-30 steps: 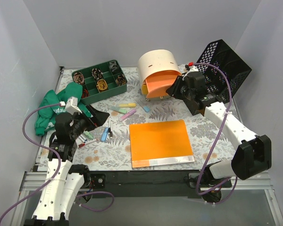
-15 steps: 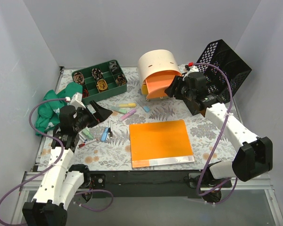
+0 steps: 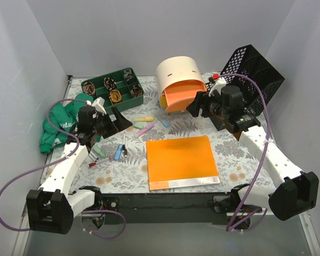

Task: Organize the desk

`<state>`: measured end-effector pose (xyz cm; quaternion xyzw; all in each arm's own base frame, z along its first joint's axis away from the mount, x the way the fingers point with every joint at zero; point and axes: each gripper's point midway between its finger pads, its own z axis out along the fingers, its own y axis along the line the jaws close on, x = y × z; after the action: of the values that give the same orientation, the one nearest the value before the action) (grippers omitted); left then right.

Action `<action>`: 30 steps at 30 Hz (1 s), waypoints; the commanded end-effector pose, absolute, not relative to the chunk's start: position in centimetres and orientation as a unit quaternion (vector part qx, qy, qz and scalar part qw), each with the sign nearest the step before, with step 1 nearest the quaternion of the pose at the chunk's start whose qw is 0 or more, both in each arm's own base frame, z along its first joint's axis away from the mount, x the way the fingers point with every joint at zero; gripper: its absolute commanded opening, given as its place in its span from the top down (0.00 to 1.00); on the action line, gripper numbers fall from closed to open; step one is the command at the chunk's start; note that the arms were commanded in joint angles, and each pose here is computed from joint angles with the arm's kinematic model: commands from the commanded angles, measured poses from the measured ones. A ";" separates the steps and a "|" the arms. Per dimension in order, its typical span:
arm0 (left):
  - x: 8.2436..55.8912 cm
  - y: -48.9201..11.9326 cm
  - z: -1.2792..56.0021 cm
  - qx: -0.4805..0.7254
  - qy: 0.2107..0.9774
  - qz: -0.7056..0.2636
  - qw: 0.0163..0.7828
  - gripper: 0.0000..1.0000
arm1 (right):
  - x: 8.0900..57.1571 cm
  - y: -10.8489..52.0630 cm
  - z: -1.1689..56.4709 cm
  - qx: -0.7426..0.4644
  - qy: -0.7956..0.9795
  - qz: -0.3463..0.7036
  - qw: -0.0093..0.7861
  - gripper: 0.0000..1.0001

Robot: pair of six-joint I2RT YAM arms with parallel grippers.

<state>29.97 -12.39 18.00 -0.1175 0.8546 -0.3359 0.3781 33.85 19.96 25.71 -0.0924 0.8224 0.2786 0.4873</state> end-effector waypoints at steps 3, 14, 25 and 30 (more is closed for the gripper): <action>30.3 -14.7 16.4 -0.020 0.895 -0.275 0.350 0.04 | 29.8 20.8 26.2 -0.267 0.762 0.344 0.480 0.23; 31.7 -17.4 11.9 0.156 0.914 -0.220 0.302 0.28 | 24.3 18.6 23.0 -0.478 0.635 0.346 0.498 0.11; 34.9 -18.8 8.1 0.213 0.923 -0.182 0.264 0.37 | 24.0 17.8 21.3 -0.466 0.647 0.356 0.488 0.12; 35.6 -18.6 5.8 0.221 0.934 -0.139 0.243 0.41 | 24.3 17.3 21.6 -0.458 0.653 0.346 0.495 0.12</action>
<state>34.62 -18.93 5.81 0.2008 0.9337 -0.1777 0.2371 24.44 17.52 20.88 -0.4537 0.6646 0.3476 0.4813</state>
